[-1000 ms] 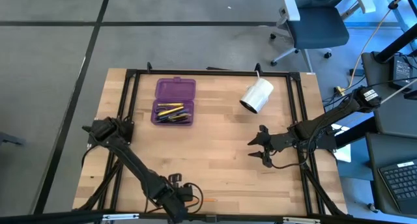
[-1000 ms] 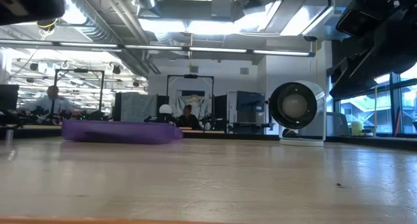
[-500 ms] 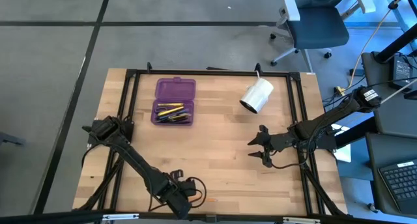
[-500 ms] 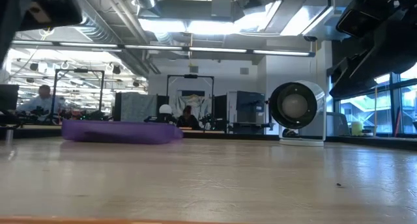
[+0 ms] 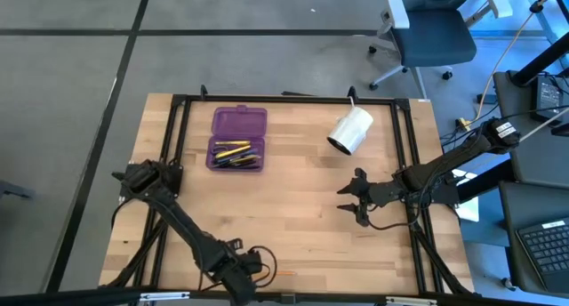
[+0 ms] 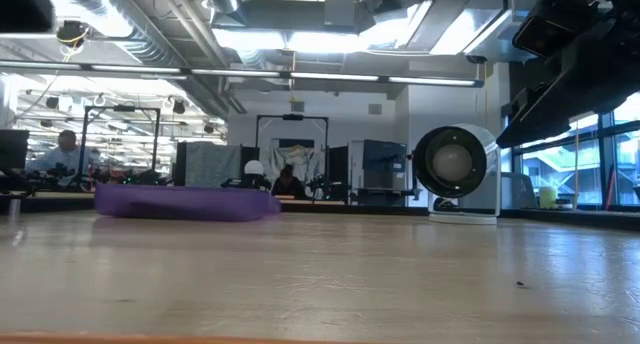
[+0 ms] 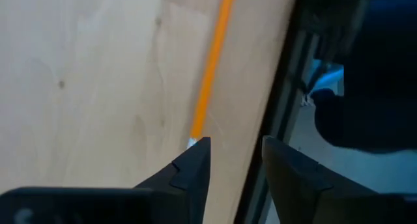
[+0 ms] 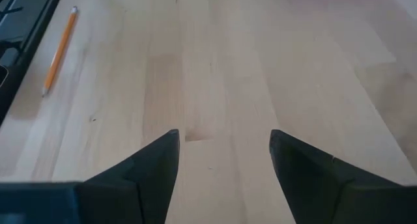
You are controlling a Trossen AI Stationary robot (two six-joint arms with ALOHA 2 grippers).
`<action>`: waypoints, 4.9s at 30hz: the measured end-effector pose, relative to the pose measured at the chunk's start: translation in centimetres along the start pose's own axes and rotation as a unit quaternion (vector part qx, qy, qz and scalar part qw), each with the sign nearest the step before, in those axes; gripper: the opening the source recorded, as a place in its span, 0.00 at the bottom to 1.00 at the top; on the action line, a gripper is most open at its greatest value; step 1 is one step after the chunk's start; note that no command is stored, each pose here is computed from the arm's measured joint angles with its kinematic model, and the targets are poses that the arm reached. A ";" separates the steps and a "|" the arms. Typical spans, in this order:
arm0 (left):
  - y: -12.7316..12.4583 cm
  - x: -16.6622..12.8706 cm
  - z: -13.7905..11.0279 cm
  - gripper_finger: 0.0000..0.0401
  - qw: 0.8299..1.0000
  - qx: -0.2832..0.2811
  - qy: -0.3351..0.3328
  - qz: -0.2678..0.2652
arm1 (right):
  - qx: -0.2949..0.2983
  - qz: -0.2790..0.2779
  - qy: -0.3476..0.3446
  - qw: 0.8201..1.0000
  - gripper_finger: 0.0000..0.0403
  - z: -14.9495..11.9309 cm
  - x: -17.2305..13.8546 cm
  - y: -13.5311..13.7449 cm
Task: Pick & place school supplies into a supply box
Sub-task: Put the orange pencil into the purple box organizer
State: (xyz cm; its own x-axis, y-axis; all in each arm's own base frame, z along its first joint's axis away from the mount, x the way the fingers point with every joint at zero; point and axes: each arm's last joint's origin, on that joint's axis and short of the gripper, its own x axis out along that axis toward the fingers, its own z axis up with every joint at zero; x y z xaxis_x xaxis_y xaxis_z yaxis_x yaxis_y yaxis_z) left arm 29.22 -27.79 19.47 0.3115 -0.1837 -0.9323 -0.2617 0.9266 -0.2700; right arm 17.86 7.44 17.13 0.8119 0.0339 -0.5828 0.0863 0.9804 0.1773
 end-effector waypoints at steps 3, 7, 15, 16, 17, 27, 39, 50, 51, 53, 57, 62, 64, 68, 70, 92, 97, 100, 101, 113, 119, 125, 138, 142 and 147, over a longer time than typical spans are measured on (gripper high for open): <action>-0.3 0.0 -0.6 0.32 1.000 0.019 0.004 0.001 | 0.000 0.000 0.000 1.000 0.60 0.0 0.0 0.0; -0.6 0.2 -1.5 0.31 0.997 0.081 -0.001 0.009 | 0.000 0.000 0.000 1.000 0.60 0.0 0.0 0.0; -0.5 1.9 -2.3 0.27 0.994 0.103 0.006 0.047 | 0.000 0.000 0.000 1.000 0.60 0.0 0.0 0.0; -0.4 2.0 -2.4 0.26 0.994 0.094 0.009 0.053 | 0.000 0.000 0.000 1.000 0.60 0.0 0.0 0.0; -0.3 2.1 -2.4 0.26 0.995 0.084 0.011 0.058 | 0.000 0.000 0.000 1.000 0.60 0.0 0.0 0.0; 0.2 4.0 -2.6 0.21 0.995 0.046 0.029 0.081 | 0.001 0.000 0.000 1.000 0.60 0.0 0.0 0.0; 0.3 5.1 -2.8 0.18 0.993 0.059 0.034 0.094 | 0.001 0.001 -0.001 1.000 0.60 0.0 0.0 0.0; 0.4 5.2 -2.8 0.04 0.993 0.061 0.032 0.096 | 0.001 0.001 0.000 1.000 0.60 0.0 0.0 0.0; 0.4 5.2 -2.8 0.03 0.993 0.061 0.032 0.097 | 0.001 0.001 0.000 1.000 0.60 0.0 0.0 0.0; 0.4 5.2 -2.8 0.02 0.993 0.061 0.032 0.097 | 0.001 0.001 0.000 1.000 0.60 0.0 0.0 0.0; 0.4 5.2 -2.8 0.02 0.993 0.061 0.032 0.097 | 0.001 0.001 0.000 1.000 0.60 0.0 0.0 0.0; 0.4 4.4 -2.7 0.01 0.994 0.057 0.017 0.097 | 0.001 0.000 0.000 1.000 0.60 0.0 0.0 0.0; 0.7 3.8 -2.5 0.01 0.993 0.051 0.004 0.110 | 0.001 0.000 0.000 1.000 0.60 0.0 0.0 0.0; 0.8 1.6 -2.1 0.01 0.992 0.042 -0.019 0.116 | 0.001 0.000 0.000 1.000 0.60 0.0 0.0 0.0; 1.2 0.7 -2.1 0.01 0.991 0.034 -0.014 0.131 | 0.001 0.001 0.000 1.000 0.60 0.0 0.0 0.0; 13.9 -11.9 0.8 0.01 0.933 -0.057 0.013 0.354 | -0.002 0.002 0.010 1.000 0.60 -0.2 0.0 0.0; 17.4 -12.6 0.5 0.01 0.932 -0.071 0.024 0.354 | -0.002 0.012 0.016 1.000 0.60 -0.2 0.0 0.0; 19.3 -12.5 0.0 0.01 0.934 -0.077 0.025 0.347 | -0.003 0.012 0.016 1.000 0.60 -0.2 0.0 0.0; 20.0 -12.5 -0.2 0.01 0.937 -0.076 0.023 0.339 | -0.004 0.012 0.016 1.000 0.60 -0.2 0.0 0.0; 27.5 -9.3 -0.4 0.01 0.946 -0.055 0.050 0.316 | -0.016 0.012 0.015 1.000 0.60 -0.2 0.0 0.0; 30.3 -7.9 0.3 0.01 0.953 -0.058 0.036 0.296 | -0.016 0.013 0.014 1.000 0.60 -0.2 0.0 0.0; 32.1 -8.0 1.0 0.01 0.954 -0.029 0.038 0.295 | -0.015 0.013 0.014 1.000 0.60 -0.2 0.0 0.0; 33.6 -8.3 1.4 0.01 0.965 -0.078 0.039 0.246 | -0.006 0.010 -0.017 1.000 0.60 0.4 0.0 0.2; 33.6 -8.3 1.3 0.02 0.965 -0.082 0.038 0.247 | -0.005 0.010 -0.017 1.000 0.60 0.4 0.0 0.2; 33.6 -8.3 1.4 0.07 0.962 -0.089 0.034 0.257 | -0.005 0.018 -0.013 1.000 0.60 0.3 0.0 0.2</action>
State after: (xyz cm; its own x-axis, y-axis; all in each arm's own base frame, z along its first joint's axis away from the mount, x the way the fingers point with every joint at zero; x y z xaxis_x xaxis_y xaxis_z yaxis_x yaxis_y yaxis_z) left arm 19.07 5.33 18.49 0.0415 0.2565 -0.9657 -0.5187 0.8316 0.1986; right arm 18.06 7.60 17.45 0.8287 0.0635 -0.5560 0.0521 0.9805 0.1896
